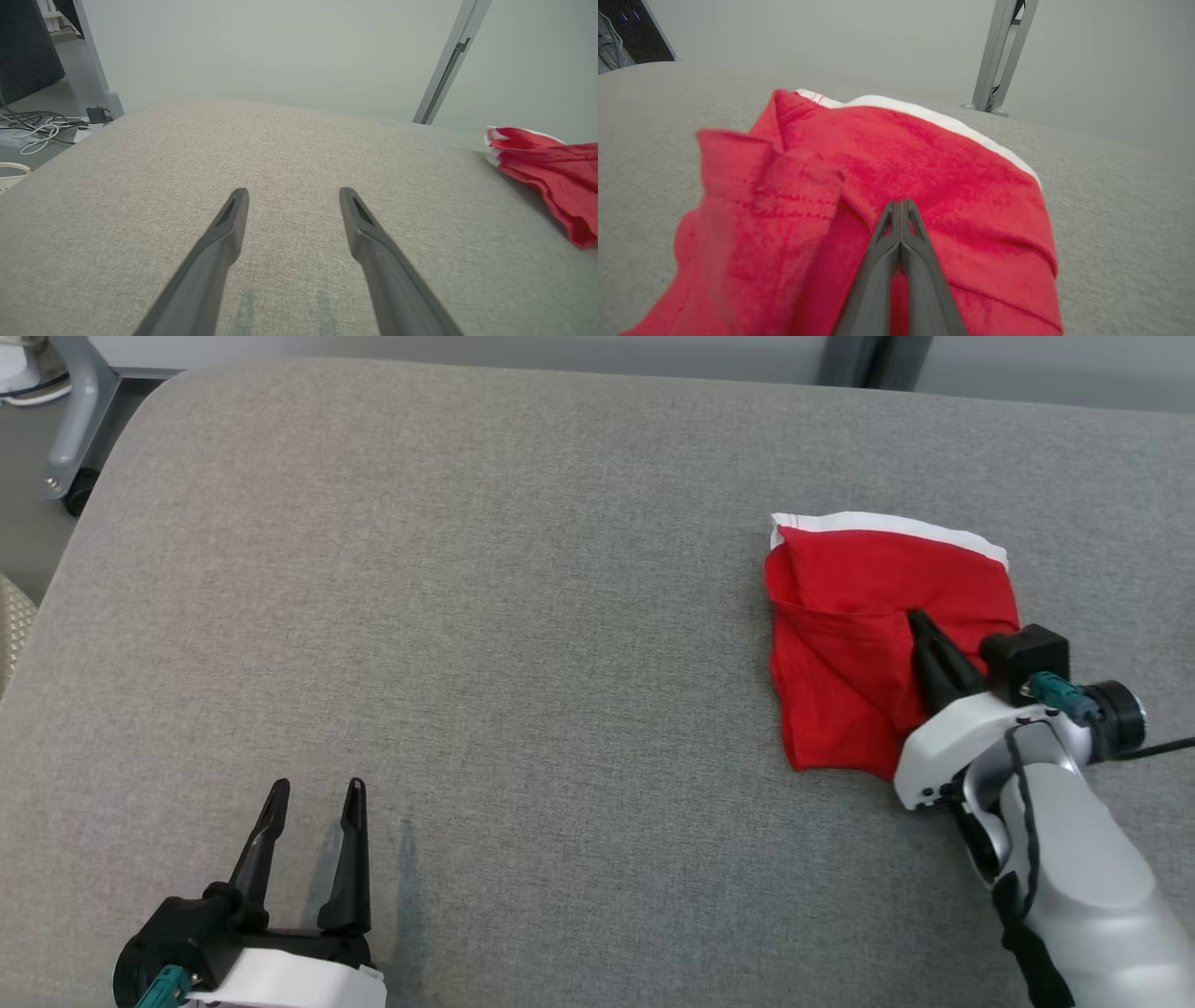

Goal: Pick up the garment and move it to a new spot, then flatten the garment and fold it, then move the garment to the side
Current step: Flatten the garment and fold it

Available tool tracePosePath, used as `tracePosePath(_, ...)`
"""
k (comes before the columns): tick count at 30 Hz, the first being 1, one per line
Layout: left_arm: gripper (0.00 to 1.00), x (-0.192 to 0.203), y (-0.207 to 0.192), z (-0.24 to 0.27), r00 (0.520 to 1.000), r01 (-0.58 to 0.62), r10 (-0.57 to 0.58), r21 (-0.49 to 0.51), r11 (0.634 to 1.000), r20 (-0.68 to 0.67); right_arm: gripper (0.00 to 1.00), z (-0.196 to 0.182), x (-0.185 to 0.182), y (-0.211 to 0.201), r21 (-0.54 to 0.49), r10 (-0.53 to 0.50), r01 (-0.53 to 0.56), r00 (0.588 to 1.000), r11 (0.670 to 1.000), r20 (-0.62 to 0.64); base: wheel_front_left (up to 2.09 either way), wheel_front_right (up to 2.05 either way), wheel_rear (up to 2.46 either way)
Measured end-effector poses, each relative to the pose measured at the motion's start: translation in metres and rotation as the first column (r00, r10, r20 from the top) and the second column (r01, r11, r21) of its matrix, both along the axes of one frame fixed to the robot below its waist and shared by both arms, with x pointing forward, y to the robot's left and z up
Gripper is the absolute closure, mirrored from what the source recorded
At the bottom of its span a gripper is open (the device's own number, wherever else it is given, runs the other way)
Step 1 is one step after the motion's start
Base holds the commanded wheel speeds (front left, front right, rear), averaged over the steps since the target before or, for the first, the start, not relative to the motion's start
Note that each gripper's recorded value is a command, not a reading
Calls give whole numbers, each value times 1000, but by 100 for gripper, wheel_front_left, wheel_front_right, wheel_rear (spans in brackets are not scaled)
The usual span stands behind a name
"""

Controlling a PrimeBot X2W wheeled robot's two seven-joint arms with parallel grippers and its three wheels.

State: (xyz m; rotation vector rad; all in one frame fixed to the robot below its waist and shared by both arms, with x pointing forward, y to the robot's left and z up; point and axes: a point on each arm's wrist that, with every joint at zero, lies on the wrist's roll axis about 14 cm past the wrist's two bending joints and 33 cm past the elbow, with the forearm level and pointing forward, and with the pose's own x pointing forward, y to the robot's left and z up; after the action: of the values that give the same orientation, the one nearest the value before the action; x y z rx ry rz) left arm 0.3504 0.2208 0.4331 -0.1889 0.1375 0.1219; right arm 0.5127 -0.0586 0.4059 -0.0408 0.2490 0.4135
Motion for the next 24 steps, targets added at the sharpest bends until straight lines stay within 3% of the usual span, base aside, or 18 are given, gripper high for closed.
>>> tracePosePath(4,0,5,-5,2,1000,16,-16,-4,1000,10,100,0,-20,15,2,63,-63,998,998,12,0,0,0)
tracePosePath(5,0,8,-8,3,1000,27,-27,-7,1000,15,100,-4,-38,27,-4,122,-122,992,992,7,0,0,0)
tracePosePath(15,0,7,-10,6,999,30,-30,-9,1000,26,100,-6,-74,57,4,246,-246,969,969,-3,0,0,0)
tracePosePath(23,0,2,-11,14,998,26,-26,-12,1000,50,100,40,-68,4,41,94,-100,987,994,129,0,0,0)
tracePosePath(24,0,1,-11,16,998,28,-27,-13,1000,56,85,46,-70,-8,47,60,-68,988,997,145,0,0,0)
